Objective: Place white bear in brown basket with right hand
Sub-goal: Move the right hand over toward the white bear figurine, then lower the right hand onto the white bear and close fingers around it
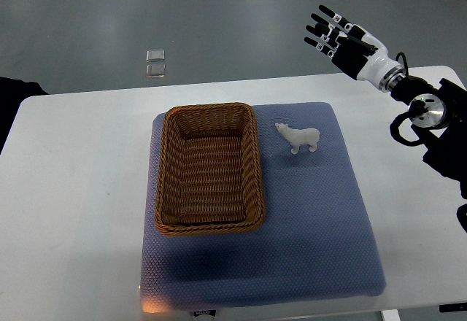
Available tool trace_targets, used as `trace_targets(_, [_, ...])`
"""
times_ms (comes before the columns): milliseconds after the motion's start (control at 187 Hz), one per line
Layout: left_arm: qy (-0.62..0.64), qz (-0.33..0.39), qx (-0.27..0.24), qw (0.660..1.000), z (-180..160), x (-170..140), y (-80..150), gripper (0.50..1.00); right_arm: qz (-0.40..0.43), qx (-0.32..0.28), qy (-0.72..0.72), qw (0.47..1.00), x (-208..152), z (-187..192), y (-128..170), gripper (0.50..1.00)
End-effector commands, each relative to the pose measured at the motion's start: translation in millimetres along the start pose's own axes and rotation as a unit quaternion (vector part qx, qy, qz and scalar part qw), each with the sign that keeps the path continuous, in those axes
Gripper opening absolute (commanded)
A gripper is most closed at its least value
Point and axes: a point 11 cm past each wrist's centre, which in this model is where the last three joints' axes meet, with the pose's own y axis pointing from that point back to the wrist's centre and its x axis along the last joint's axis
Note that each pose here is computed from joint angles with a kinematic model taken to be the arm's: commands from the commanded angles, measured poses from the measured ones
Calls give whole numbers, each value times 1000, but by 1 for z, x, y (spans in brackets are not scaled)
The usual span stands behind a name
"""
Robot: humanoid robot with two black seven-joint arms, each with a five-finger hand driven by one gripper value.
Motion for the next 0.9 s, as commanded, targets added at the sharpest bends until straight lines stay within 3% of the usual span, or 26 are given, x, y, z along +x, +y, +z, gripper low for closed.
trace_targets(0, [0, -1, 0, 1000, 0, -1, 0, 1000, -27, -57, 116, 991, -11, -13, -7, 926])
trace_targets(257, [0, -3, 2, 1000, -3, -1, 0, 1000, -90, -195, 393, 894, -43, -41, -18, 928])
trace_targets(444, [-1, -3, 5, 1000, -5, -1, 0, 1000, -72, -287, 489, 821, -45, -54, -17, 928])
trace_targets(652, [0, -4, 5, 1000, -5, -1, 0, 1000, -103, -327, 523, 780, -61, -41, -10, 928])
trace_targets(893, [-1, -7, 5, 1000, -6, -3, 0, 1000, -137, -333, 517, 777, -71, -7, -4, 921])
